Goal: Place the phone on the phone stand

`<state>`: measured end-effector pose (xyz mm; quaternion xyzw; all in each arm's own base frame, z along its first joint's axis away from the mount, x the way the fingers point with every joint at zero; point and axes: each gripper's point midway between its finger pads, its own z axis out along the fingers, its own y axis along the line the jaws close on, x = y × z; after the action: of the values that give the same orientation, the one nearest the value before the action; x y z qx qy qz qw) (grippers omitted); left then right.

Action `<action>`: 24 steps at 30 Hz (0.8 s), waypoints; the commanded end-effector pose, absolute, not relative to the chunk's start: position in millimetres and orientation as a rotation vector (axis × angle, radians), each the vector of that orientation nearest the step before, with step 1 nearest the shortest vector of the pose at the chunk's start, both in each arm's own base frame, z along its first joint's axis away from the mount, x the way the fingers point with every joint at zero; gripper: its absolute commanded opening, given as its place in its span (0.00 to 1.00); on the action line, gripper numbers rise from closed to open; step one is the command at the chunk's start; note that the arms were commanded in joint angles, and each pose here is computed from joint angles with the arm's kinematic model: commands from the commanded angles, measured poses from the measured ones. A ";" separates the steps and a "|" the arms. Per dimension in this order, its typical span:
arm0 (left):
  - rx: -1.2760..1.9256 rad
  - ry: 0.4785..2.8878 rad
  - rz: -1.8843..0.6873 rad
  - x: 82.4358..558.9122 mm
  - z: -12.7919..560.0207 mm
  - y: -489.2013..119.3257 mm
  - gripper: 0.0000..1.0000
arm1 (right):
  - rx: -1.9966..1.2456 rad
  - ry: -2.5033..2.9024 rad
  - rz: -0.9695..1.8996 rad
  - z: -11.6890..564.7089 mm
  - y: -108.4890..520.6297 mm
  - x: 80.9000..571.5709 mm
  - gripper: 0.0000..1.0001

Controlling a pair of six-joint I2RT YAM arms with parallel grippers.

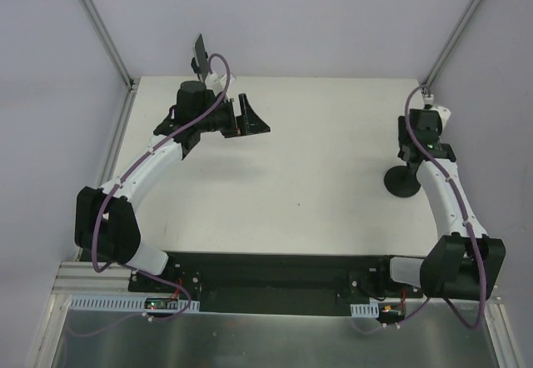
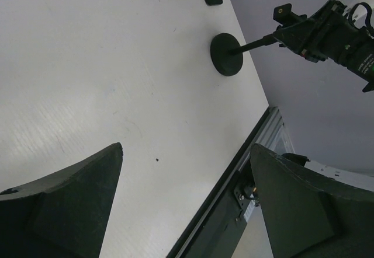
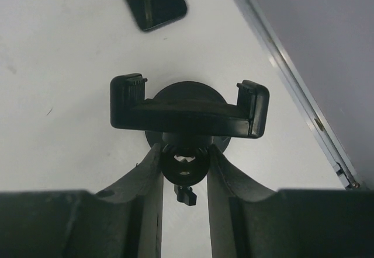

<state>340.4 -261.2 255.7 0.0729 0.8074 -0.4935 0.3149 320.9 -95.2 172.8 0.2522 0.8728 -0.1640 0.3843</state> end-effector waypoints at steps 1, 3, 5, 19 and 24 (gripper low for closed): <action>0.258 2.026 -1.300 336.0 280.7 -256.6 0.88 | 0.292 2.126 -0.394 229.8 -45.3 345.7 0.01; 0.241 1.972 -1.317 344.5 294.5 -244.6 0.88 | -0.080 2.122 -0.230 241.2 17.5 358.8 0.01; 0.278 1.885 -1.402 340.9 315.2 -236.7 0.88 | -0.479 2.159 0.022 230.4 91.1 350.7 0.01; 0.116 1.764 -1.595 367.3 322.4 -190.8 0.86 | -1.639 2.111 0.677 164.1 271.9 234.5 0.07; 0.116 1.764 -1.595 367.6 321.6 -190.3 0.87 | -1.594 2.204 0.486 149.5 261.1 244.1 0.39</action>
<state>372.1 -190.4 302.2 0.0114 0.7071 -0.6124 0.3534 252.2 276.3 165.1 -0.5684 0.7614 0.2143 0.2264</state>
